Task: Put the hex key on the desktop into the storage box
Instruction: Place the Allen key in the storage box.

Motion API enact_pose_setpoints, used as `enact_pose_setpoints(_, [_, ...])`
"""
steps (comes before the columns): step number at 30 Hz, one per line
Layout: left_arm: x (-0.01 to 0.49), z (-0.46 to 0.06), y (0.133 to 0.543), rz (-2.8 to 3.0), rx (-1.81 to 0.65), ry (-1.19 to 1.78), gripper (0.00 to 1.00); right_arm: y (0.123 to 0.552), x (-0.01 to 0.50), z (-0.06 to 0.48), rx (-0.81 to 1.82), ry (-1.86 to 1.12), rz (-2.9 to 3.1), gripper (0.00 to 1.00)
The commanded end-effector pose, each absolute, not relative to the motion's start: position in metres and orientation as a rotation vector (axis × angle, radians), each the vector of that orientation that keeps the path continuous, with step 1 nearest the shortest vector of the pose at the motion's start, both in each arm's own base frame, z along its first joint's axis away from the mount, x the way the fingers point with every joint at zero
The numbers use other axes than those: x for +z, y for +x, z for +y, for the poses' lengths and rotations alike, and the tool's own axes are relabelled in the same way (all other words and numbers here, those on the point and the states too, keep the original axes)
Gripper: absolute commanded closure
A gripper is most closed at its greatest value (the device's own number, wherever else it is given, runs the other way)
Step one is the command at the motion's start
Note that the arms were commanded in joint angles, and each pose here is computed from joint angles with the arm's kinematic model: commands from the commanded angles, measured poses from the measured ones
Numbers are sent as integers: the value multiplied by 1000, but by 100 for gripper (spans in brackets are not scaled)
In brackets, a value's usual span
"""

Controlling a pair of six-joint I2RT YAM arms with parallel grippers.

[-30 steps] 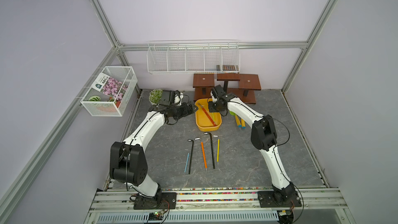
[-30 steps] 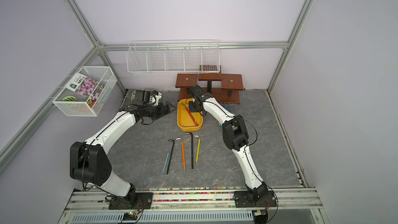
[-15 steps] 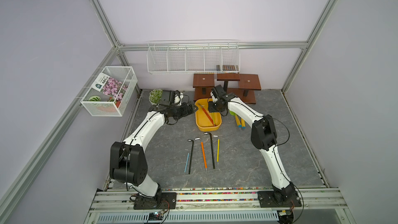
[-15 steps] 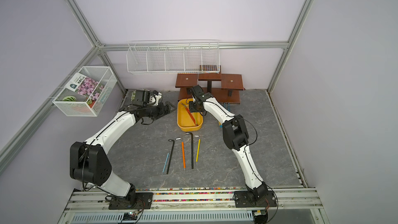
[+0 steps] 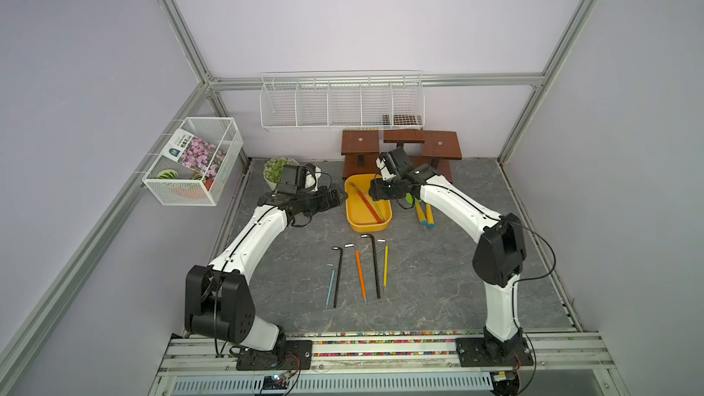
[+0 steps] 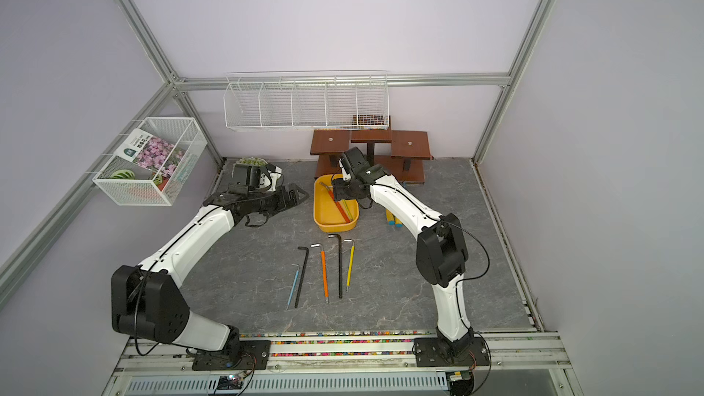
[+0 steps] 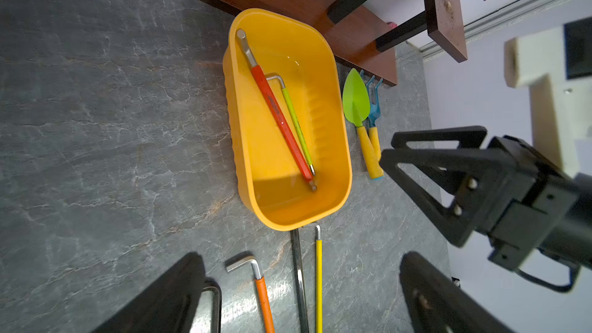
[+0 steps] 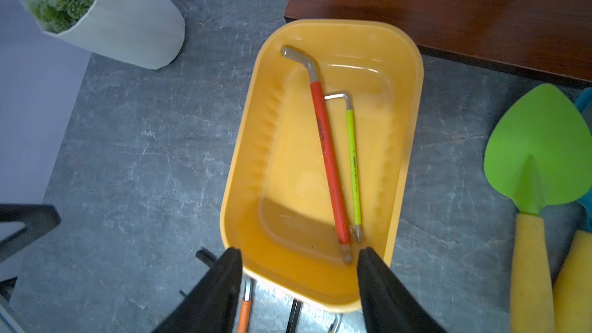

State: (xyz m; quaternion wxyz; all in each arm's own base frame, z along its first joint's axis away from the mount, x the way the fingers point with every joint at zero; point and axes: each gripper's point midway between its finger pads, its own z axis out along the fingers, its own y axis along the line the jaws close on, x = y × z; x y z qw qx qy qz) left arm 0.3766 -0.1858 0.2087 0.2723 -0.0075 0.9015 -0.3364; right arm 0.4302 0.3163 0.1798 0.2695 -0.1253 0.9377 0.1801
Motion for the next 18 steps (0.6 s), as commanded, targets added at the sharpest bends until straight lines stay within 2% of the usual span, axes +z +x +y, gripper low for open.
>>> enact_pose_setpoints(1, [204, -177, 366, 2439, -856, -40, 0, 409, 175, 315, 412, -374, 2525, 37])
enact_pose_setpoints(11, [208, -158, 333, 2451, -798, -89, 0, 351, 147, 312, 332, -385, 2576, 36])
enact_pose_setpoints(18, [199, -143, 312, 2464, -718, -101, 0, 328, 126, 306, 267, -374, 2615, 35])
